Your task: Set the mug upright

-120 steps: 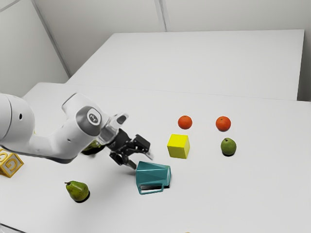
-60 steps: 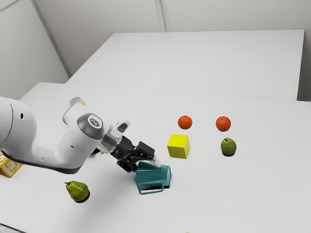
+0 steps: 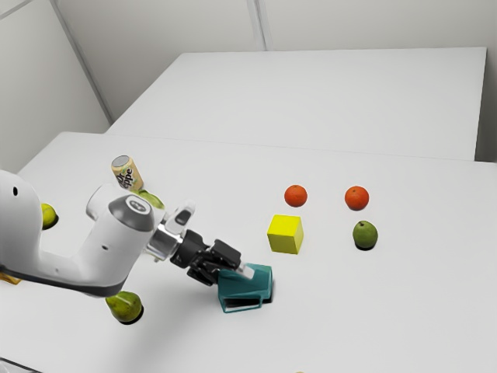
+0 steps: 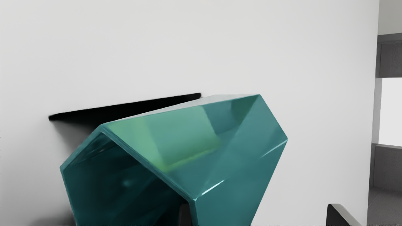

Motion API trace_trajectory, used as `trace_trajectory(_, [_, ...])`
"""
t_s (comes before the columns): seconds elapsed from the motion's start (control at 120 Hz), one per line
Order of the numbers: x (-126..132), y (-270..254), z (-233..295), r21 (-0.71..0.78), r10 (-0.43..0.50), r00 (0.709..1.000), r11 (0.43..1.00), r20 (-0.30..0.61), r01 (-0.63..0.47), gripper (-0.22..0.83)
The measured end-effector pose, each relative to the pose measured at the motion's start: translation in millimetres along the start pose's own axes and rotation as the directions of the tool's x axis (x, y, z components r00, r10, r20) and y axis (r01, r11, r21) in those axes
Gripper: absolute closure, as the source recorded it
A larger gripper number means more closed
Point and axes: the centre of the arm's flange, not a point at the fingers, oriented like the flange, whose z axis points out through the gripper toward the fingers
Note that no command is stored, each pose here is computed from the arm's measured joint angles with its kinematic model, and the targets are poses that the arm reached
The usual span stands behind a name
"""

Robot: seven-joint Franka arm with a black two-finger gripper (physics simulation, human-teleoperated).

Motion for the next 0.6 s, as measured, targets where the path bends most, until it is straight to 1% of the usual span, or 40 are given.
trace_trajectory(0.2, [-2.8,-4.6,0.3,0.005,0.038,0.999,0.999,-0.007,-0.038,0.37])
trace_trajectory(0.392, [-1.6,-1.7,-3.4,0.006,0.083,0.996,0.997,-0.022,-0.083,0.6])
trace_trajectory(0.5, [-0.4,6.0,-8.2,0.003,0.119,0.992,0.993,-0.038,-0.119,0.69])
trace_trajectory(0.6, [-0.1,17.7,-13.1,0.002,0.163,0.985,0.987,-0.052,-0.163,0.72])
